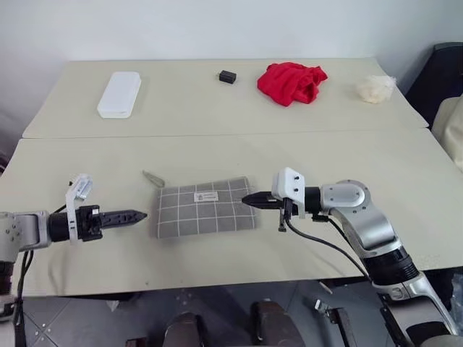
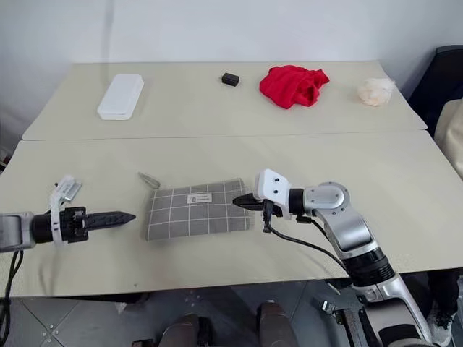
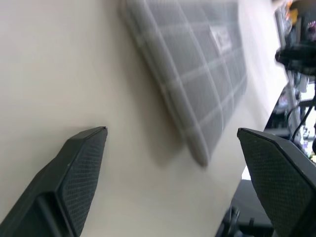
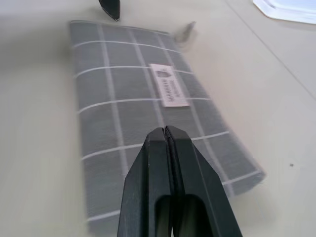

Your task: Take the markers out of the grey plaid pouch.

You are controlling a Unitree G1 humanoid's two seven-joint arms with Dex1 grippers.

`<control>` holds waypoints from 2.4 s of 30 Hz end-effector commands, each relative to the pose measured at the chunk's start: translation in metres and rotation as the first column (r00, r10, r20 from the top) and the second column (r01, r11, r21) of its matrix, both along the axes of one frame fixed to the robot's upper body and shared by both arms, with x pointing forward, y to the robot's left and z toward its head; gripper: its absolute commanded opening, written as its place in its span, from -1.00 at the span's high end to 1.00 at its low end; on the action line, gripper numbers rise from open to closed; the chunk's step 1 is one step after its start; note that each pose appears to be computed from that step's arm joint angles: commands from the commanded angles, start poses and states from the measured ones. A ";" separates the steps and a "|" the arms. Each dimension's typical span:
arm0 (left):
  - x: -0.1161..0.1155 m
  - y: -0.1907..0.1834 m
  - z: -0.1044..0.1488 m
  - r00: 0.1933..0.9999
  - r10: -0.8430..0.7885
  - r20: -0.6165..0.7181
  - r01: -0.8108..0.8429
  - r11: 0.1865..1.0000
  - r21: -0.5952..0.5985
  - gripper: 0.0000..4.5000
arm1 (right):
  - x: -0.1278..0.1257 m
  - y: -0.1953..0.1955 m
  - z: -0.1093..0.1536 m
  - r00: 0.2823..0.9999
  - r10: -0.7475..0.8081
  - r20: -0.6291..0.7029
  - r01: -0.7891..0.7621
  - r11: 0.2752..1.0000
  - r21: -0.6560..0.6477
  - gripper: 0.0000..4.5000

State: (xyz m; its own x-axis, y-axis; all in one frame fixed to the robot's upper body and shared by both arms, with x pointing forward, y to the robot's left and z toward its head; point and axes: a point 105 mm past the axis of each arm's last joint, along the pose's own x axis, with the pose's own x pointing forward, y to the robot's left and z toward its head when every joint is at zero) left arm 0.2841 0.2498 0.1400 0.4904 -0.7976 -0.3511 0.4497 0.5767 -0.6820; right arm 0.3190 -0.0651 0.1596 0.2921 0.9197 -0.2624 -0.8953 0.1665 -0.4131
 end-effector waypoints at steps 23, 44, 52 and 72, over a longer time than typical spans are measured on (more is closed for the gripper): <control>0.012 -0.059 -0.014 0.980 -0.056 -0.191 0.036 0.994 -0.105 -1.00 | 0.008 0.021 -0.058 0.990 -0.133 -0.034 0.123 0.968 -0.219 0.99; 0.010 -0.086 -0.031 0.954 -0.132 -0.268 0.078 0.976 -0.202 0.75 | -0.001 0.008 -0.063 0.996 -0.088 -0.010 0.082 0.963 -0.257 1.00; 0.016 -0.077 -0.005 0.990 -0.100 -0.100 0.073 0.967 -0.245 0.99 | -0.004 0.003 -0.054 0.997 -0.080 0.006 0.080 0.979 -0.188 1.00; 0.020 -0.104 0.036 0.281 -0.497 0.821 0.244 0.865 0.439 1.00 | -0.037 -0.092 0.048 0.947 -0.112 -0.302 0.179 0.963 0.202 -0.44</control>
State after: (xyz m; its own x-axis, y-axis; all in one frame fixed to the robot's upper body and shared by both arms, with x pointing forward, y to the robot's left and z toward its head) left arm 0.3030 0.1498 0.1736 0.2760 -0.9589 -0.0664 0.9278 0.2478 0.2790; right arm 0.2891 -0.1582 0.1952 0.3938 0.9030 -0.1717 -0.9185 0.3793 -0.1119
